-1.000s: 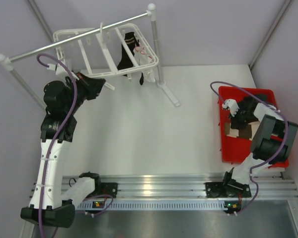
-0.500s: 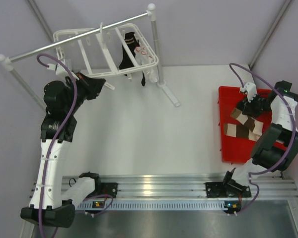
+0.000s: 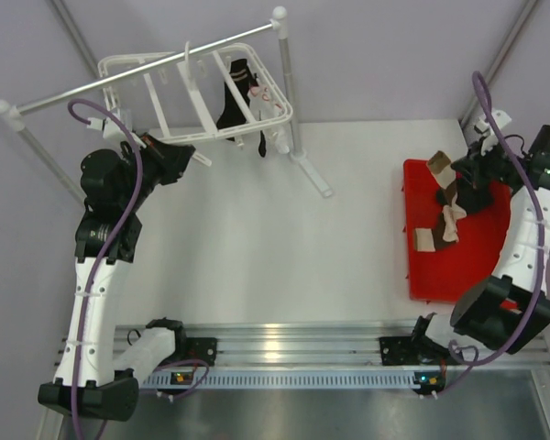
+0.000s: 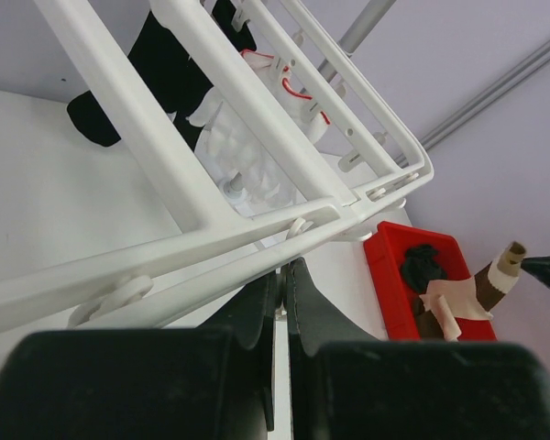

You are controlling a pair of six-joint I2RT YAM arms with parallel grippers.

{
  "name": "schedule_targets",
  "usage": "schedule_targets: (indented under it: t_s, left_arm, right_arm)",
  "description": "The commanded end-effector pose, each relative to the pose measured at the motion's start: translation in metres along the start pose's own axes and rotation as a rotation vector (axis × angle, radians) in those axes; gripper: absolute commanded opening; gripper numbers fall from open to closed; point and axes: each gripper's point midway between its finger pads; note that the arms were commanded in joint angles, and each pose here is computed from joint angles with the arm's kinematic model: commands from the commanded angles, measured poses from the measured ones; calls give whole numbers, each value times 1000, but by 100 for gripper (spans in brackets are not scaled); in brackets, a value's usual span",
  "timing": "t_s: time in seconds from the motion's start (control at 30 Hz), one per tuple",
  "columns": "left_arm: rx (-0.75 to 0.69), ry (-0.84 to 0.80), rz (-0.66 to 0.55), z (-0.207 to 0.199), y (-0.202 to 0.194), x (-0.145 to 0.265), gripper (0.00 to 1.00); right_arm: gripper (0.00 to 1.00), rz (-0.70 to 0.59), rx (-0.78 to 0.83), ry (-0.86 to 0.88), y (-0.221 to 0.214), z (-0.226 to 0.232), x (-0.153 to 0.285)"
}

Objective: Clip the socks to the hanger
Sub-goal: Pick up the sock from the bin, then clamp the sock onto the hanger.

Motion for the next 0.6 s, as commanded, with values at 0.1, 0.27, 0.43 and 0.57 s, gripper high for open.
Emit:
schedule_targets:
  t_s: [0.1, 0.27, 0.43, 0.57]
  left_arm:
    - [-16, -49, -12, -13, 9, -2, 0]
    - [-10, -55, -15, -15, 10, -3, 0]
    - [-8, -64, -22, -19, 15, -3, 0]
    - [3, -76, -26, -22, 18, -3, 0]
  right_arm:
    - [0, -313, 32, -13, 121, 20, 25]
    - [0, -427, 32, 89, 169, 75, 11]
    - [0, -503, -27, 164, 202, 118, -10]
    - [0, -526, -55, 303, 218, 176, -34]
Point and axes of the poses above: each gripper's point midway between its finger pads, its own x axis back along the fingers, its own z axis along the line the jaws close on, y = z × x, and after that the axes turned 1 degree about x, right-handed
